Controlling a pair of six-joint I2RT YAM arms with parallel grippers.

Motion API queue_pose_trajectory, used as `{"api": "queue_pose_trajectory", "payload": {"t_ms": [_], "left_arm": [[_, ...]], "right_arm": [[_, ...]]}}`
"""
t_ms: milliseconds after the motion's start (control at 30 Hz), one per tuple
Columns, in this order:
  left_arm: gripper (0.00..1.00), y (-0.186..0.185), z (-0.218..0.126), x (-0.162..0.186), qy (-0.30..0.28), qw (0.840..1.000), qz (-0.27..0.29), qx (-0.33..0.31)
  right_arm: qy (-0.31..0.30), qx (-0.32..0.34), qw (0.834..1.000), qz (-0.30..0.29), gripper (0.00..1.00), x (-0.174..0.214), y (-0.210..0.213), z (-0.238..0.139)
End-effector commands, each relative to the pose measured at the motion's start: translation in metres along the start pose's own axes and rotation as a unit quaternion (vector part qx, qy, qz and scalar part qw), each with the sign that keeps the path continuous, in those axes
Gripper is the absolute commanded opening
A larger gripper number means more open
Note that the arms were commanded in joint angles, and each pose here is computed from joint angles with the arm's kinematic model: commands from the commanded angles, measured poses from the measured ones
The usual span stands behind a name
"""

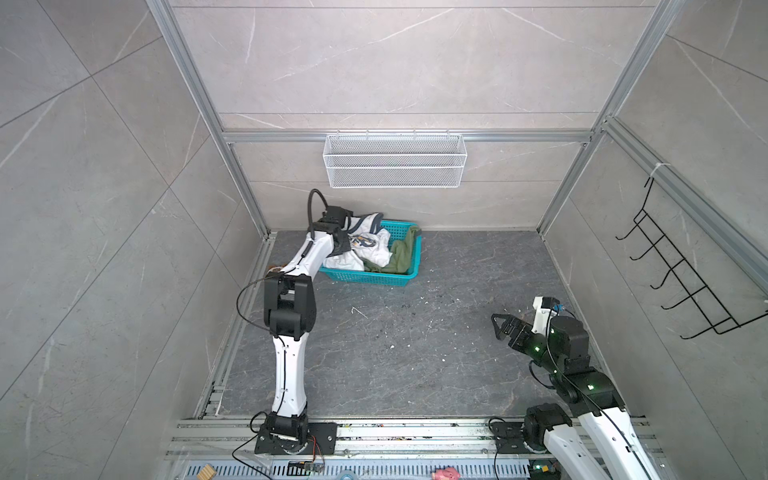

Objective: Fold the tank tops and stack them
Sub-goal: 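Reach the left gripper into the teal basket and grasp the white tank top, then lift the white tank top high out of the basket with the left gripper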

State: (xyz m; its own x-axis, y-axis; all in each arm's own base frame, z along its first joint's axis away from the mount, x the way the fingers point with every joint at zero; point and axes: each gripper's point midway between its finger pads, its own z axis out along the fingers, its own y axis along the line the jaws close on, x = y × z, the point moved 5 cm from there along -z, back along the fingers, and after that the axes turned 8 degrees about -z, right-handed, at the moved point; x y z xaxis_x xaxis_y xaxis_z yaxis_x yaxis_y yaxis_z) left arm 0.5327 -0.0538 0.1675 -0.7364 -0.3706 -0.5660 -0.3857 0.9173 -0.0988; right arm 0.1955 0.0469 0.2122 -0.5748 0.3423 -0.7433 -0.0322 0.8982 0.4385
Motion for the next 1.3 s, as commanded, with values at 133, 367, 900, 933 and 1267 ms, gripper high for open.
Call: {"api": "queue_pose_trajectory", "payload": {"t_ms": [133, 367, 900, 933, 1267], "left_arm": [[0.00, 0.069, -0.043, -0.062, -0.059, 0.996, -0.066, -0.033], [0.00, 0.070, -0.101, -0.093, -0.112, 0.991, -0.067, 0.000], [0.10, 0.056, -0.148, -0.099, -0.130, 0.986, -0.063, 0.083], [0.11, 0.054, -0.137, -0.094, -0.115, 0.988, -0.062, 0.088], [0.42, 0.050, -0.095, -0.063, -0.006, 0.996, -0.041, 0.078]], "right_arm": [[-0.003, -0.005, 1.000, 0.000, 0.99, 0.000, 0.002, -0.003], [-0.002, -0.003, 1.000, 0.003, 0.99, 0.004, 0.000, -0.005], [0.000, -0.003, 1.000, 0.007, 0.99, 0.004, 0.000, -0.003], [-0.001, -0.004, 1.000, 0.009, 0.99, 0.004, 0.000, -0.003], [0.005, -0.001, 1.000, 0.003, 0.99, 0.005, 0.000, -0.004]]}}
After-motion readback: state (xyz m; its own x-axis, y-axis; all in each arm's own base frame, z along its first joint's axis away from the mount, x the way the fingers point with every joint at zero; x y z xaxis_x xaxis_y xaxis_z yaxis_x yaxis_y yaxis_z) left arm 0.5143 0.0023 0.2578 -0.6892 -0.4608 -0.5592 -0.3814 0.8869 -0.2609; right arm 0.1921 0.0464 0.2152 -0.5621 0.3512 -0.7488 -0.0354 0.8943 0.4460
